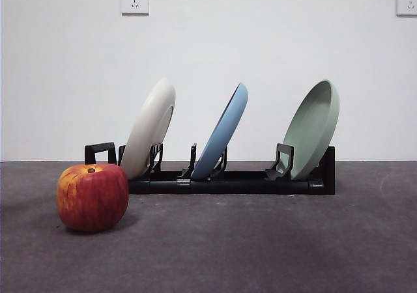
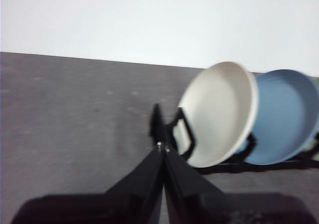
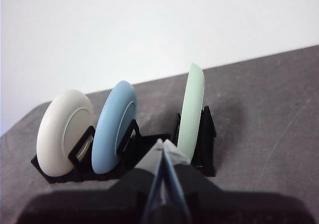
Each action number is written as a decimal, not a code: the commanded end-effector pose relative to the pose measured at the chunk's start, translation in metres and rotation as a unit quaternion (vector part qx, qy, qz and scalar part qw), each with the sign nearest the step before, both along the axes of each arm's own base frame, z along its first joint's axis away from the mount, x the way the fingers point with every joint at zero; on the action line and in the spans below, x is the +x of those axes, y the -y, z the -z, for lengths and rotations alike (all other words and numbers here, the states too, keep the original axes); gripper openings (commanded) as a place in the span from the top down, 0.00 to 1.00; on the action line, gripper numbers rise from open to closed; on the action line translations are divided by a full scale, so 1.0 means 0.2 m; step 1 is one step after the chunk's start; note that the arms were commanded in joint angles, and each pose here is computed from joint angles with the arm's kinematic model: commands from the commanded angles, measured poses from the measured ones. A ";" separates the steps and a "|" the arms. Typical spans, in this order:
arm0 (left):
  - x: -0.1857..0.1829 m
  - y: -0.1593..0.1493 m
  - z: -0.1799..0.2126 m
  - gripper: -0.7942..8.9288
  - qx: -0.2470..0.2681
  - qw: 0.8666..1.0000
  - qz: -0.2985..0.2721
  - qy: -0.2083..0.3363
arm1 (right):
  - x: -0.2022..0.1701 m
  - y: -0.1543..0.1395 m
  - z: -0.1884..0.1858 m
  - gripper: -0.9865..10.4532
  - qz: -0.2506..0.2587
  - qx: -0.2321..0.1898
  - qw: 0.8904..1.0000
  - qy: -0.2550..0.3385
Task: Take the yellow plate from the plate rack,put the plate on the table,take the apple from the table,put the apple in the plate
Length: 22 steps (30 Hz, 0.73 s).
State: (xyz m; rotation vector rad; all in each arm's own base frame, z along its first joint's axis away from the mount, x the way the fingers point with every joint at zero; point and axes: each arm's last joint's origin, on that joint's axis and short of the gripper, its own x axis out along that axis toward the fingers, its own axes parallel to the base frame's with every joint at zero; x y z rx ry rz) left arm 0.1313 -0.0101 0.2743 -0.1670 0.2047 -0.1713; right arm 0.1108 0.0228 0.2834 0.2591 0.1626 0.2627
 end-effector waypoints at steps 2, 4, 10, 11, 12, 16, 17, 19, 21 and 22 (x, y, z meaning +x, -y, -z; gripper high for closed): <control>0.10 0.02 -0.09 0.93 -0.012 0.999 0.048 -0.015 | 0.06 -0.01 -0.11 0.92 -0.007 -0.013 0.999 -0.038; 0.16 0.03 -0.13 0.93 -0.018 0.997 0.074 -0.028 | 0.11 -0.03 -0.17 0.92 -0.032 -0.034 0.997 -0.060; 0.34 0.05 -0.21 0.92 -0.036 0.986 0.138 -0.089 | 0.26 -0.07 -0.29 0.91 -0.090 -0.064 0.988 -0.110; 0.37 0.06 -0.22 0.92 -0.038 0.984 0.146 -0.096 | 0.28 -0.08 -0.30 0.91 -0.102 -0.064 0.986 -0.114; 0.40 0.06 -0.23 0.92 -0.040 0.982 0.149 -0.105 | 0.30 -0.08 -0.31 0.91 -0.118 -0.061 0.984 -0.119; 0.50 0.07 -0.26 0.91 -0.044 0.976 0.158 -0.141 | 0.38 -0.11 -0.31 0.91 -0.169 -0.046 0.975 -0.139; 0.52 0.08 -0.27 0.90 -0.044 0.974 0.167 -0.145 | 0.40 -0.12 -0.31 0.91 -0.172 -0.046 0.973 -0.145; 0.57 0.09 -0.29 0.80 -0.047 0.971 0.179 -0.153 | 0.43 -0.12 -0.30 0.87 -0.171 -0.046 0.972 -0.157; 0.61 0.11 -0.30 0.71 -0.047 0.970 0.183 -0.155 | 0.46 -0.13 -0.28 0.76 -0.171 -0.046 0.970 -0.164; 0.64 0.12 -0.31 0.69 -0.046 0.969 0.186 -0.157 | 0.47 -0.13 -0.28 0.69 -0.171 -0.046 0.970 -0.168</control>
